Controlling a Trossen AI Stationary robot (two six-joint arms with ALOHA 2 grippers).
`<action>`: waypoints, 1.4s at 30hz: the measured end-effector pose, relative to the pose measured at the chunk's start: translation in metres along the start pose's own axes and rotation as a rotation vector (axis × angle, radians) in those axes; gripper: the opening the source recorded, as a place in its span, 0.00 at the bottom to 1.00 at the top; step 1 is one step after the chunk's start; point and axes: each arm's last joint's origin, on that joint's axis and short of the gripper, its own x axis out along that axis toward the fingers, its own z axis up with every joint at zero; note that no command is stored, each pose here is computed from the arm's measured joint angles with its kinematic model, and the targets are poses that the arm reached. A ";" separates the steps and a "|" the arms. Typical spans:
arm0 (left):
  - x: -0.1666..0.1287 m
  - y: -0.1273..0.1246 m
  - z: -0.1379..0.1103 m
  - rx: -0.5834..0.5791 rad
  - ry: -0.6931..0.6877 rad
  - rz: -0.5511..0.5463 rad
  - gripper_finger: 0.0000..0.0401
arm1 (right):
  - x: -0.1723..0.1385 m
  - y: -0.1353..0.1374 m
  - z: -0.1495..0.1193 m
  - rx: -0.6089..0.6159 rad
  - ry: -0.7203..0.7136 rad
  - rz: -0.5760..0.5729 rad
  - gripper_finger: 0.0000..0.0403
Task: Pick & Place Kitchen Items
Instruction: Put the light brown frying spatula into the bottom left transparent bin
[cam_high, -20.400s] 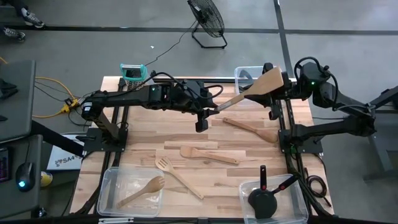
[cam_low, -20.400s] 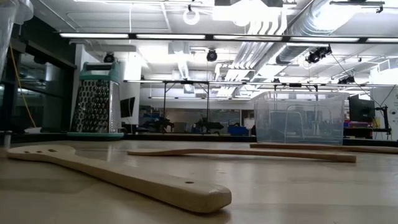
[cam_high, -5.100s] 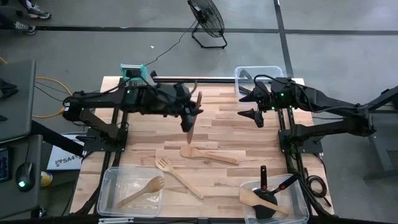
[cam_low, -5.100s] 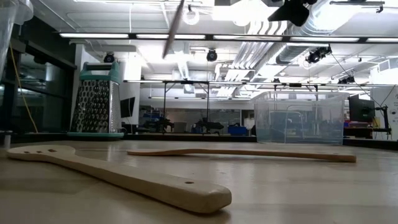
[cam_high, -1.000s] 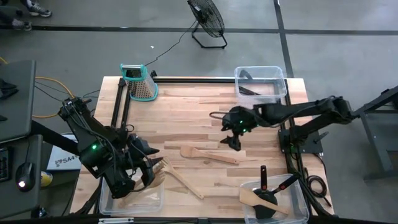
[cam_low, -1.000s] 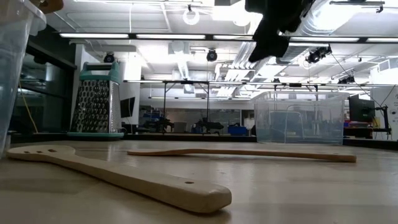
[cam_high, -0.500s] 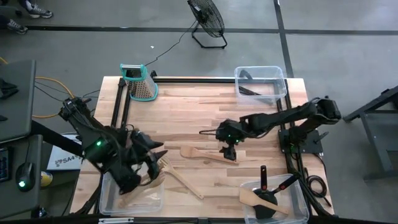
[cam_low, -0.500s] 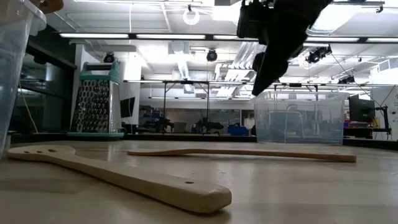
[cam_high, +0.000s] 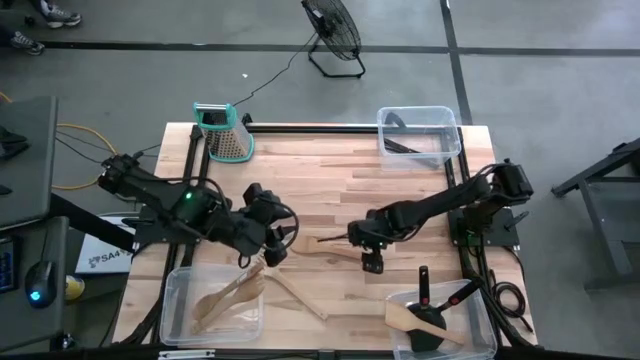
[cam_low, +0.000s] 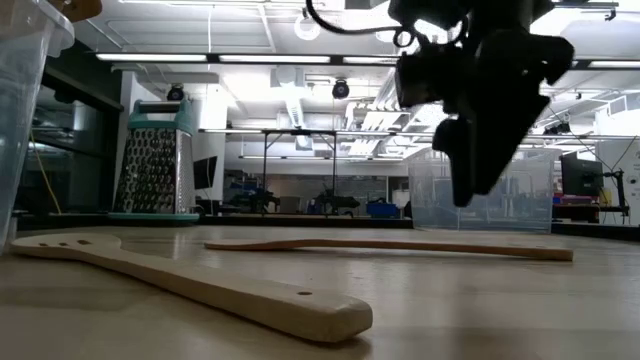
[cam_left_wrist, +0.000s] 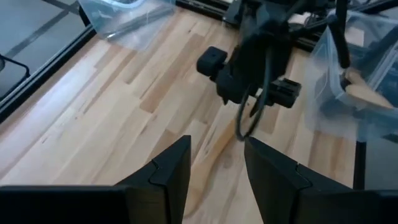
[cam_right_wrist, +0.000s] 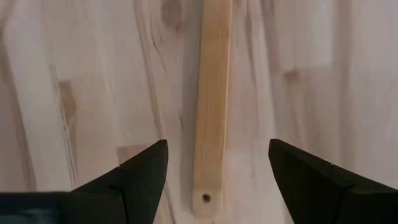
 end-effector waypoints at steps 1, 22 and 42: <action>0.001 0.001 0.001 0.006 0.006 0.000 0.37 | 0.003 0.002 -0.001 0.015 0.012 -0.006 0.67; 0.004 0.004 0.003 0.009 0.025 -0.009 0.37 | 0.042 0.009 -0.011 0.129 0.118 -0.088 0.67; 0.004 0.004 0.003 0.009 0.029 -0.014 0.37 | 0.049 0.016 -0.015 0.088 0.109 -0.138 0.67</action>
